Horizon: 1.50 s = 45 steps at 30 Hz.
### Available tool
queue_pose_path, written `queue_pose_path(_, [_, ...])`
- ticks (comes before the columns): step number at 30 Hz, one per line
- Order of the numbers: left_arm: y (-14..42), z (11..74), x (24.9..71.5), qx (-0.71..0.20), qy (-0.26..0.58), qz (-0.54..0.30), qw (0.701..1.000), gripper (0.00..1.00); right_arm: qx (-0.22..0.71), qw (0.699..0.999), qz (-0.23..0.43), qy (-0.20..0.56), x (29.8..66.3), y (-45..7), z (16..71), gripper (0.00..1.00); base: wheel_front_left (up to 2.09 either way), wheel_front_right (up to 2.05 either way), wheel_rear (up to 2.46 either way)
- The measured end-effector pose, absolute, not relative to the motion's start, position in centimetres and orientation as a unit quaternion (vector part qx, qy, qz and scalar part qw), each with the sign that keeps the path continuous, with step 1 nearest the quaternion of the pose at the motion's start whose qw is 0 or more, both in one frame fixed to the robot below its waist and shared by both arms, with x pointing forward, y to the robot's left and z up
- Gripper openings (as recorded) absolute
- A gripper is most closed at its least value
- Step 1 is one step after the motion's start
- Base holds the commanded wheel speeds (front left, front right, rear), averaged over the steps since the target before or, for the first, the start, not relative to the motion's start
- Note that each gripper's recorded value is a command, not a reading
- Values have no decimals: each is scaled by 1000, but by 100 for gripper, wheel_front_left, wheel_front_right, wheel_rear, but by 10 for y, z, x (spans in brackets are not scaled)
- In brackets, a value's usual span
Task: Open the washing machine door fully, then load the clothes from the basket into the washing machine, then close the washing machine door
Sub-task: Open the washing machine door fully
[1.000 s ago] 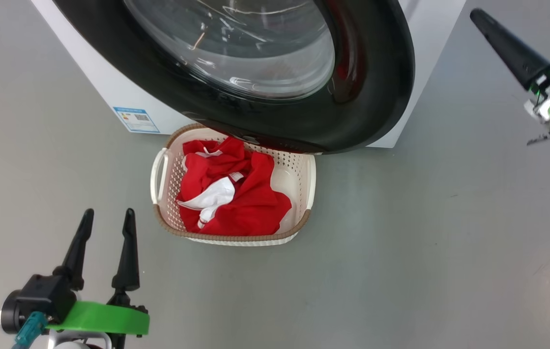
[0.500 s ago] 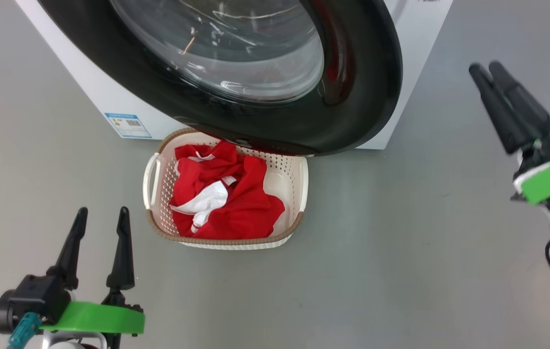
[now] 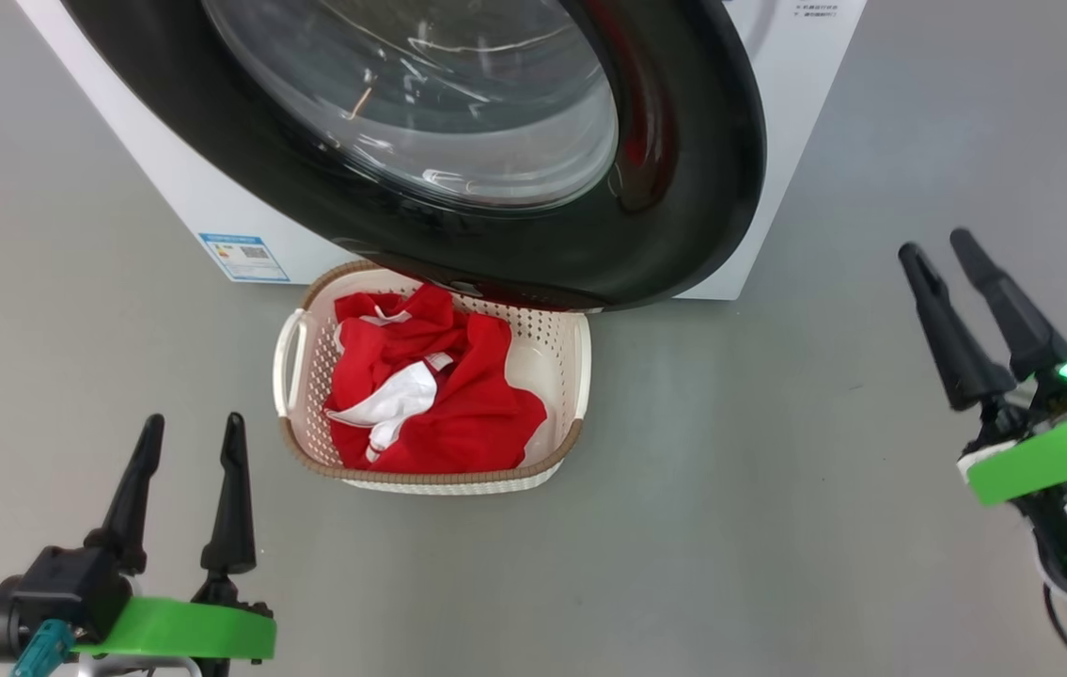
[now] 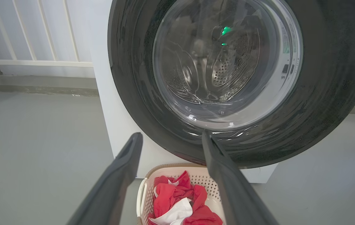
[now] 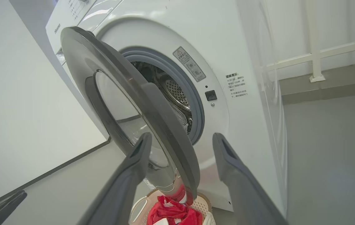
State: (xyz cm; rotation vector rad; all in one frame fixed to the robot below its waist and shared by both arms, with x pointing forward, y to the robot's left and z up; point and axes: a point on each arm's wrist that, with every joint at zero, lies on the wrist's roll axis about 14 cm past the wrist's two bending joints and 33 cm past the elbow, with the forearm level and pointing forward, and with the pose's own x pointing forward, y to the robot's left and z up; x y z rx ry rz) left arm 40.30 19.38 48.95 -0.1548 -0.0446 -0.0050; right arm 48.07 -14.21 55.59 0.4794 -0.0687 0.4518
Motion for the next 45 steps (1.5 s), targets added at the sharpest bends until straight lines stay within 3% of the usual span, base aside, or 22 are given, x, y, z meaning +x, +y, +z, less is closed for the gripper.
queue_pose_path(8, [193,488,405,-77,-20,-3,997,100,200,960,189,-49,473,-146,540,100,0,0,0])
queue_pose_path(45, [190,492,399,-73,-25,-8,997,100,154,967,199,-46,459,-130,531,100,0,0,0])
